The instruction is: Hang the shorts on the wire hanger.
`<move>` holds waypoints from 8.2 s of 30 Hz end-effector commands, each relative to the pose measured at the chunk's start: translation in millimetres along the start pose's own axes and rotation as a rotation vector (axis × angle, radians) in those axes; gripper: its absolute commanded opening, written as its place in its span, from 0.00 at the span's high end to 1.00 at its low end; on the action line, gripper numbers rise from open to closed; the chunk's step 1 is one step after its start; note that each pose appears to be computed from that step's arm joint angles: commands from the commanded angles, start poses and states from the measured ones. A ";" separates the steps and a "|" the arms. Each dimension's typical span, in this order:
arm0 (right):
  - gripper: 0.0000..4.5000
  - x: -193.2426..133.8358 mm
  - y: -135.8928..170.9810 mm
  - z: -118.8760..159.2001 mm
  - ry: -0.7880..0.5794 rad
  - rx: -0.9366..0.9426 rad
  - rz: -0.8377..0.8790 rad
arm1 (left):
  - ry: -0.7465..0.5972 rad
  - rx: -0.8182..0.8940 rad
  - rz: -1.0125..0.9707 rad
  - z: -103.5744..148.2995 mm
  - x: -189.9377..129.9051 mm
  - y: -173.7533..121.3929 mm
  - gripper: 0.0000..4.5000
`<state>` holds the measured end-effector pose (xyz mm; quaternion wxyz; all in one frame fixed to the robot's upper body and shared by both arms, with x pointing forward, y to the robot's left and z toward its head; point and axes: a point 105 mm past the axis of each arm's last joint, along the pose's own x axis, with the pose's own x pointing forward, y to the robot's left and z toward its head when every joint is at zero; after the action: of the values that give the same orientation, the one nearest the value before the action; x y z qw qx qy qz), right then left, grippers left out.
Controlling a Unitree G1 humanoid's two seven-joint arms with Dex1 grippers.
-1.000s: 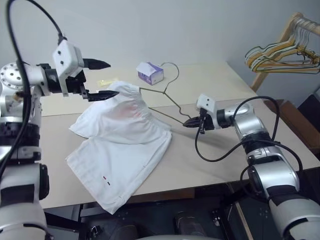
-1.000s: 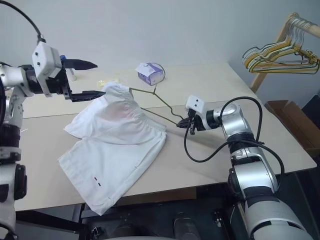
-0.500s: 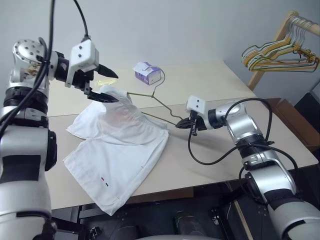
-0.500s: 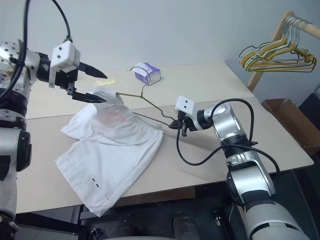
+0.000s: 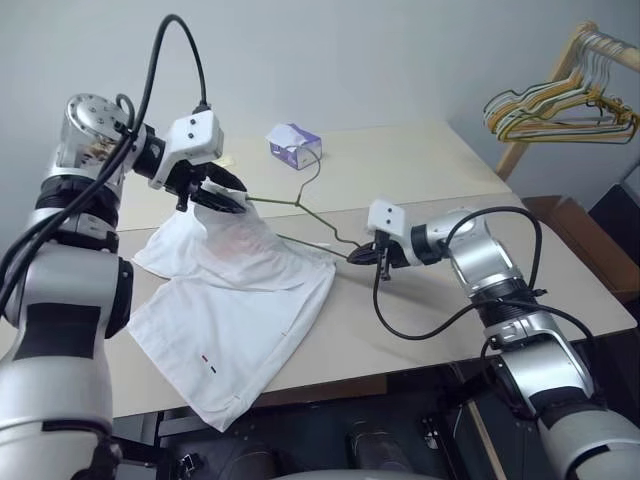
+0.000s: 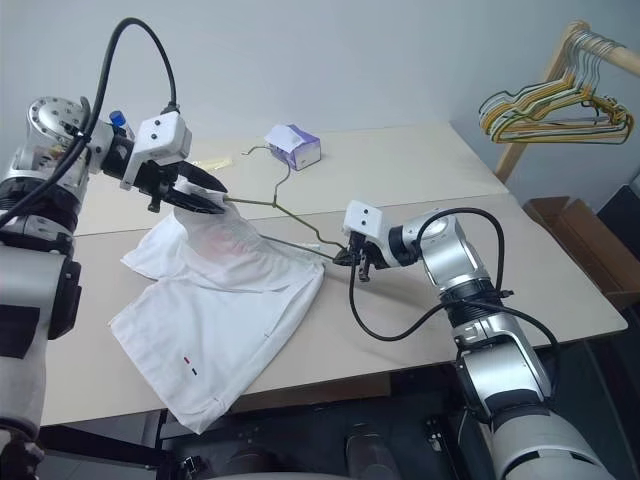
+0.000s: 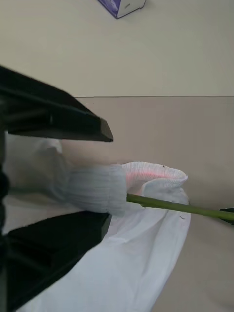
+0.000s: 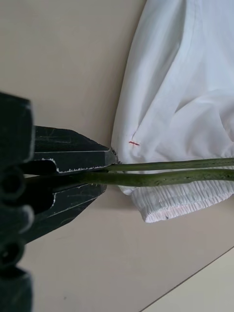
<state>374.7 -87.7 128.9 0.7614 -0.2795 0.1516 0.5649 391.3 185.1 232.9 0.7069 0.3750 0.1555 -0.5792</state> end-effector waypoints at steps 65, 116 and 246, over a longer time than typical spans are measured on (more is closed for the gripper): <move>0.52 53.7 -0.8 37.8 -0.409 0.747 -0.030 | -0.108 0.119 0.218 13.7 -63.3 3.2 1.00; 1.00 -74.3 -19.7 -7.0 -0.155 0.346 -0.476 | -0.183 -0.095 0.197 -17.1 -36.8 -59.6 1.00; 1.00 -255.8 -13.2 -63.5 0.135 1.056 -1.705 | -0.891 -0.013 0.232 73.2 -10.3 -66.8 0.01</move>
<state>317.4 -318.1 206.3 0.9373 0.0479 0.1944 -0.2852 315.3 137.3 249.9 0.7731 0.0902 -0.1734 -0.6034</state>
